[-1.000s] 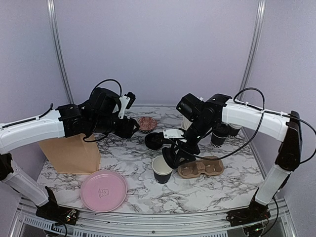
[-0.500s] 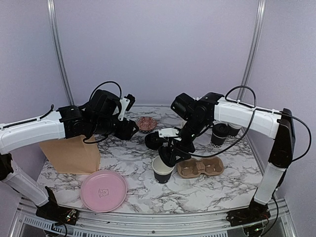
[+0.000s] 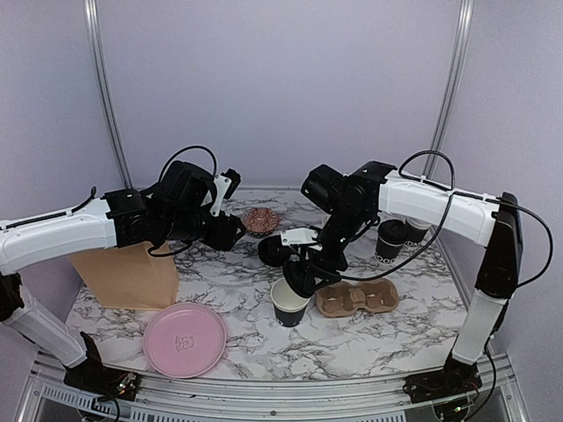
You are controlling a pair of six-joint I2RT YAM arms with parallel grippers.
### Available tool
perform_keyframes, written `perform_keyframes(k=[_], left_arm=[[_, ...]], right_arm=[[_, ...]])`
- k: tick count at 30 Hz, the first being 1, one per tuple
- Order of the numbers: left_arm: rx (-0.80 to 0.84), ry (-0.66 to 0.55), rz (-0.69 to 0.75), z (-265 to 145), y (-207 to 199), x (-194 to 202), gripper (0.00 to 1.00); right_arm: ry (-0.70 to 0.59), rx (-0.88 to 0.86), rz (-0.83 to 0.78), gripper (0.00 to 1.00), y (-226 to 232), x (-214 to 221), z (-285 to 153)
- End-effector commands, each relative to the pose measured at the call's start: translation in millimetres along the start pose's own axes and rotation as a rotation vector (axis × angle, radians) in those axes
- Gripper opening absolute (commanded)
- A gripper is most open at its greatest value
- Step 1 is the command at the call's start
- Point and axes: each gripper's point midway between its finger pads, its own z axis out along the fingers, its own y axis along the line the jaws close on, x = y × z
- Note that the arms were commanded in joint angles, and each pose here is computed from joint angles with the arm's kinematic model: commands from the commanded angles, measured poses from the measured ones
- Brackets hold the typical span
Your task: Pack the takeout coffee
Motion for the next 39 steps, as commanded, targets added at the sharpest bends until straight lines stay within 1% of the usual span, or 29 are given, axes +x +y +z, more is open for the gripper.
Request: perform_keyframes(k=[1, 26, 39], left_arm=[[-0.015, 0.012, 0.011, -3.2, 4.1, 6.6, 0.57], [-0.025, 0.028, 0.02, 2.8, 5.1, 12.7, 0.58], [-0.026, 0.027, 0.022, 0.9, 5.7, 13.1, 0.58]], right_arm=[[0.03, -0.008, -0.015, 0.64, 1.5, -1.0, 2.9], [0.061, -0.019, -0.019, 0.65, 2.8, -2.8, 15.0], [0.063, -0.001, -0.017, 0.65, 0.8, -8.2, 5.2]])
